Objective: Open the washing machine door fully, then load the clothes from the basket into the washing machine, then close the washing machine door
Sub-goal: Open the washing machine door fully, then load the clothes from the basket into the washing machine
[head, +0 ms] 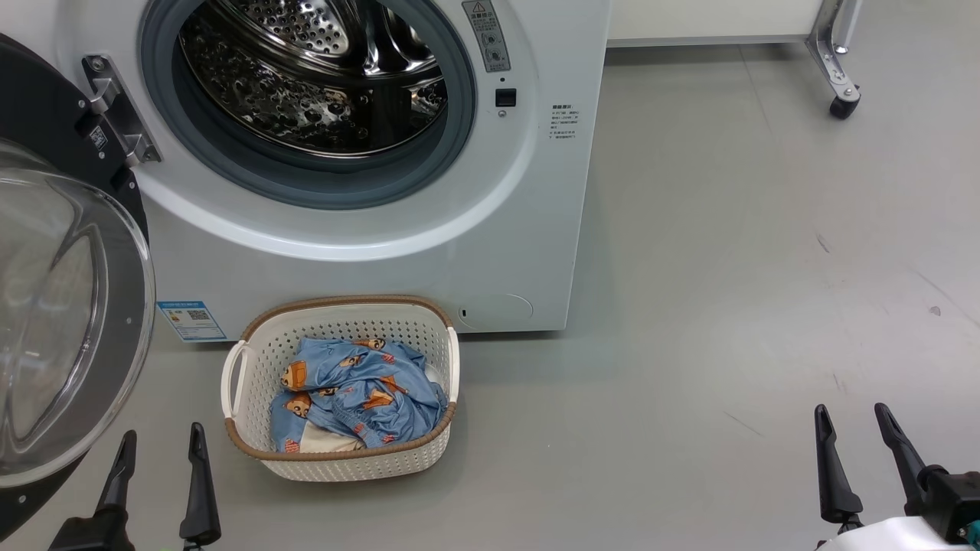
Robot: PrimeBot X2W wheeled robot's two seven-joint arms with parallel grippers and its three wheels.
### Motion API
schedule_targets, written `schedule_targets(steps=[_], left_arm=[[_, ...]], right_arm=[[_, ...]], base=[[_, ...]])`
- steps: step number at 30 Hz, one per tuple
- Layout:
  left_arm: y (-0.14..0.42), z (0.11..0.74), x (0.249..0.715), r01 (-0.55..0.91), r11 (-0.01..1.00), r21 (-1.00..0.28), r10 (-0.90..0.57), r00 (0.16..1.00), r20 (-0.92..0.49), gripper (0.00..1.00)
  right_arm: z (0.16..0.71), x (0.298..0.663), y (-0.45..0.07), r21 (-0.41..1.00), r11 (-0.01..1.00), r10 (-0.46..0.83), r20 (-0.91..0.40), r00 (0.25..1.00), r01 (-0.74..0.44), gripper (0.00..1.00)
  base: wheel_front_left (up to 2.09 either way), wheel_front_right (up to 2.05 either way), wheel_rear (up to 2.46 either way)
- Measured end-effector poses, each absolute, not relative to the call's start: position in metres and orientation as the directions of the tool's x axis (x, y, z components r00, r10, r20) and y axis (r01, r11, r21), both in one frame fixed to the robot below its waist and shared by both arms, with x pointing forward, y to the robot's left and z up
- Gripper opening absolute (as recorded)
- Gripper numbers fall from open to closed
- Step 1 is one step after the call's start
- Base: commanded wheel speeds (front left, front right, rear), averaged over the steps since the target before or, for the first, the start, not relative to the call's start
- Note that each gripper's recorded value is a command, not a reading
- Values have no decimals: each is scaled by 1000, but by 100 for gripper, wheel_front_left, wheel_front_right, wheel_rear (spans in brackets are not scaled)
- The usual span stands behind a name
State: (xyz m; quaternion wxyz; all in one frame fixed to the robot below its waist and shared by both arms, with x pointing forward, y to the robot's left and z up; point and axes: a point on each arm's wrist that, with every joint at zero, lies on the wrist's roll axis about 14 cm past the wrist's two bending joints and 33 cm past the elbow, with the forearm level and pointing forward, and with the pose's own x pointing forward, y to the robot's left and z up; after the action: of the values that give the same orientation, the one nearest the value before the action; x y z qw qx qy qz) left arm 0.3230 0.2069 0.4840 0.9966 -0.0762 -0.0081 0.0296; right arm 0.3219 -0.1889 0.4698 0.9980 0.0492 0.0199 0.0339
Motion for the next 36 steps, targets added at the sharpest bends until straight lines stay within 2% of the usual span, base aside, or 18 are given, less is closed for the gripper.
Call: schedule_targets(steps=[20, 36], left_arm=[[206, 478, 319, -58, 987, -149, 57, 998, -8, 100], [210, 477, 319, -75, 987, -144, 74, 997, -12, 100]], right_arm=[[470, 321, -190, 101, 993, 66, -37, 997, -62, 100], [468, 322, -189, 102, 993, 66, -44, 997, -61, 100]], base=[[6, -6, 0], [67, -67, 0]])
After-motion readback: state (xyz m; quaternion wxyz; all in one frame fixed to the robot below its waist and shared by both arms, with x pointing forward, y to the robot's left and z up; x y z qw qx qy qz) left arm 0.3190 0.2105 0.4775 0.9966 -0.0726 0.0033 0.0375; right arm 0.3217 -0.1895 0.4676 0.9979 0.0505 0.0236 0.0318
